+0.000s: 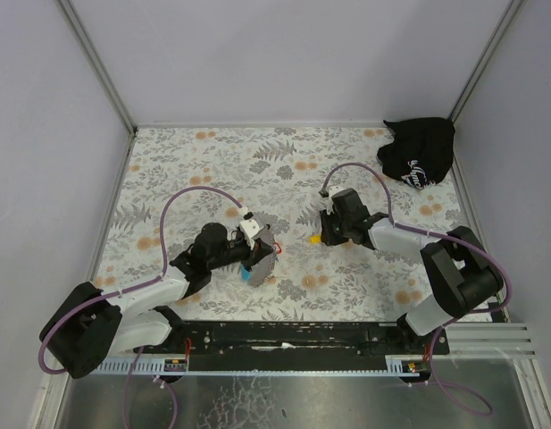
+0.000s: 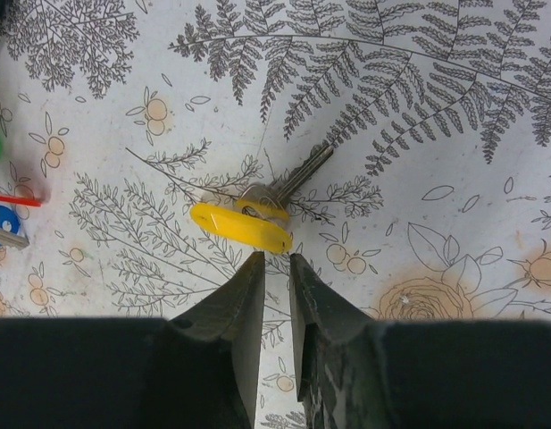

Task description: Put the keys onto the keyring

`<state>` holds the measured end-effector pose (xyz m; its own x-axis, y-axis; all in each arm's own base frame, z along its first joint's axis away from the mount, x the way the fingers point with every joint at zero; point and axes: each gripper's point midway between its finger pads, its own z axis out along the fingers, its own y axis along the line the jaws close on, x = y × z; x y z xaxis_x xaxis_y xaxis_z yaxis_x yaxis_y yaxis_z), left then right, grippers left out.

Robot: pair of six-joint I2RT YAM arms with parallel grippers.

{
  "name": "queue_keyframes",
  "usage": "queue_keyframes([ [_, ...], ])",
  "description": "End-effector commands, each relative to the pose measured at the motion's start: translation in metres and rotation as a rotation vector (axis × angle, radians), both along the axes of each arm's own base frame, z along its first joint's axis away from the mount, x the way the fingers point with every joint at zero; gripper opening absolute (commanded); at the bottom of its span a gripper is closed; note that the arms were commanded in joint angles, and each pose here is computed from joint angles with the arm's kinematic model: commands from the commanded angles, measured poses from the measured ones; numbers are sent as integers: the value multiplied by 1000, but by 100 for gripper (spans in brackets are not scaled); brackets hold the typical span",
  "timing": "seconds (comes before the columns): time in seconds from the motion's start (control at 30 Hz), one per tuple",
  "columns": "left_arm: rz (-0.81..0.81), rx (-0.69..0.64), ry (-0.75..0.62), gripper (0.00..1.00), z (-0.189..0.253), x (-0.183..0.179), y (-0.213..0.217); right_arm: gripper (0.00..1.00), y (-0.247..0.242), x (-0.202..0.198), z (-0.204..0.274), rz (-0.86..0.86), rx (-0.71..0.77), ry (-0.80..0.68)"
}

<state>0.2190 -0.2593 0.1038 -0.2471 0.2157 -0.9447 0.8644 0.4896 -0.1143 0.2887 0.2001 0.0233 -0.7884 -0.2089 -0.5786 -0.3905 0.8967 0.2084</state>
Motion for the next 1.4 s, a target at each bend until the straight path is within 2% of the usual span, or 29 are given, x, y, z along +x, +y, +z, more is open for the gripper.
queue_keyframes([
  [0.0, -11, -31, -22, 0, 15, 4, -7, 24, 10, 10, 1, -30, 49, -30],
  [0.17, -11, -33, -23, 0, 16, 4, -7, 22, 11, 14, -5, -40, 42, -32],
  [0.4, -9, -34, -26, 0, 17, 4, -7, 1, 3, 16, 15, -13, -10, -65],
  [0.67, -8, -37, -29, 0, 18, 4, -6, 0, -13, 10, 52, 39, -153, -87],
  [0.73, -8, -36, -28, 0, 18, 3, -6, 0, -8, 8, 56, 59, -140, -88],
  [0.9, -5, -39, -29, 0, 19, 3, -5, 18, 10, 10, 44, 88, -59, -78],
  [1.13, -6, -49, -37, 0, 22, 1, -5, 24, 18, 18, 32, 148, 77, -62],
  [1.37, -9, -44, -32, 0, 20, 1, -5, 30, 13, 22, 13, 102, 155, -23],
])
